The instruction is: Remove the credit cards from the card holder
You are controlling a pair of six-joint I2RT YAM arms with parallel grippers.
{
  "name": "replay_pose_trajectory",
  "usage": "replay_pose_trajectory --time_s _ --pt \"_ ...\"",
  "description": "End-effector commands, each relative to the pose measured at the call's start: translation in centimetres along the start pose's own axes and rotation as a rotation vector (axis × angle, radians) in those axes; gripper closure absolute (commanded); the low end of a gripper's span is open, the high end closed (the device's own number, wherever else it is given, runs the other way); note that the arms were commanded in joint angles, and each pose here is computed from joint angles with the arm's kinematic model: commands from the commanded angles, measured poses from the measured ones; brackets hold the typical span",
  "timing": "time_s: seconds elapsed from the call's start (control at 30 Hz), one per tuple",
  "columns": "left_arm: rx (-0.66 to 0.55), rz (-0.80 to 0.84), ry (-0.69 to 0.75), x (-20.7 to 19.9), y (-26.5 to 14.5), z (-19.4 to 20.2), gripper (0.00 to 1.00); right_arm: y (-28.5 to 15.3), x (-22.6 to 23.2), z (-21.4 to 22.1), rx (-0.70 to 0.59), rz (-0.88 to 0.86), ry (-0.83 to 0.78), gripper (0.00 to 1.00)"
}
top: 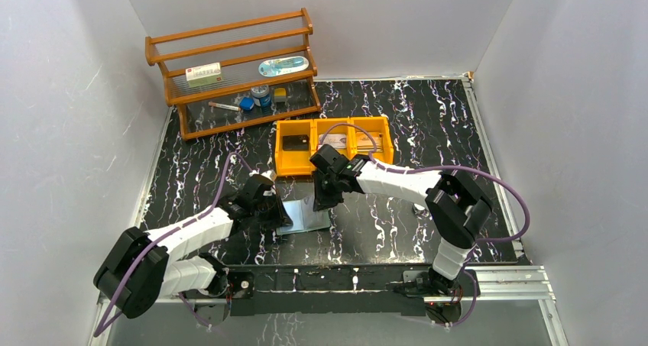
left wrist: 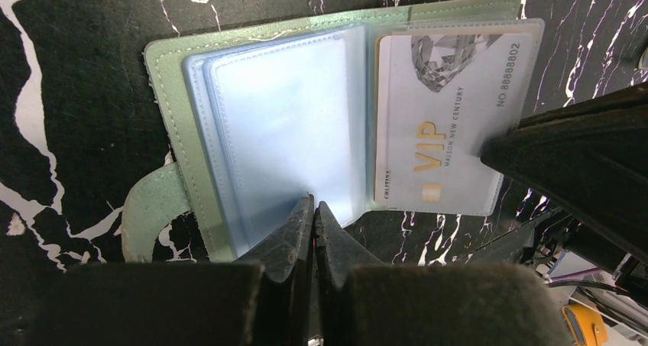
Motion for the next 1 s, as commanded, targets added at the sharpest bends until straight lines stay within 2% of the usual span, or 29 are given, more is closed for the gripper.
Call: replay_pose_trajectory --time_s 0.0,0.07,0.17,0.43,0.5,0.57,0.63,0.77,0.8,0.87,0.97 --pt "-0.003 0.024 0.014 -0.8 -0.2 -0.4 1.0 -0.5 -1.3 -0.7 -0.044 0.106 -0.023 0.9" --pt "-0.002 0.023 0.014 -0.8 -0.2 -0.3 1.0 -0.5 -1.4 -0.7 -0.046 0.107 -0.032 0.96" --pt "0.001 0.021 0.018 -0.7 -0.2 -0.3 1.0 -0.6 -1.2 -0.9 -0.051 0.105 -0.043 0.96" --pt "0.008 0.02 0.028 -0.9 -0.1 -0.4 1.0 1.4 -3.2 0.2 0.017 0.207 -0.06 0.73" --pt "0.007 0.021 0.028 -0.9 -0.1 -0.4 1.0 1.3 -3.3 0.1 0.009 0.213 -0.06 0.72" --pt "0.007 0.023 0.029 -1.0 -0.2 -0.4 1.0 1.3 -3.2 0.0 0.005 0.207 -0.061 0.79" --pt "0.008 0.023 0.03 -1.0 -0.2 -0.4 1.0 1.2 -2.8 0.0 0.001 0.179 -0.062 0.9" --pt "0.006 0.027 0.027 -1.0 -0.2 -0.5 1.0 1.5 -1.3 0.3 0.007 0.071 -0.051 0.94" --pt "0.007 0.028 0.029 -1.0 -0.2 -0.4 1.0 1.5 -1.2 0.3 0.008 0.059 -0.042 0.92" --pt "0.003 0.038 0.032 -1.3 -0.3 -0.6 1.0 1.6 -1.3 0.3 0.004 0.065 -0.027 0.81" --pt "-0.008 0.063 0.047 -2.0 -0.7 -1.0 0.97 1.8 -1.9 0.4 0.003 0.075 -0.016 0.75"
Point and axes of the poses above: each gripper's point midway between its finger pads, its own y axis out along the fingers, its own x axis along the line the jaws close on, z = x × y, the point moved 3 cm from there along -y, back along the fingers, and after that the axes turned 3 degrees about -y, right-handed, at the moved point
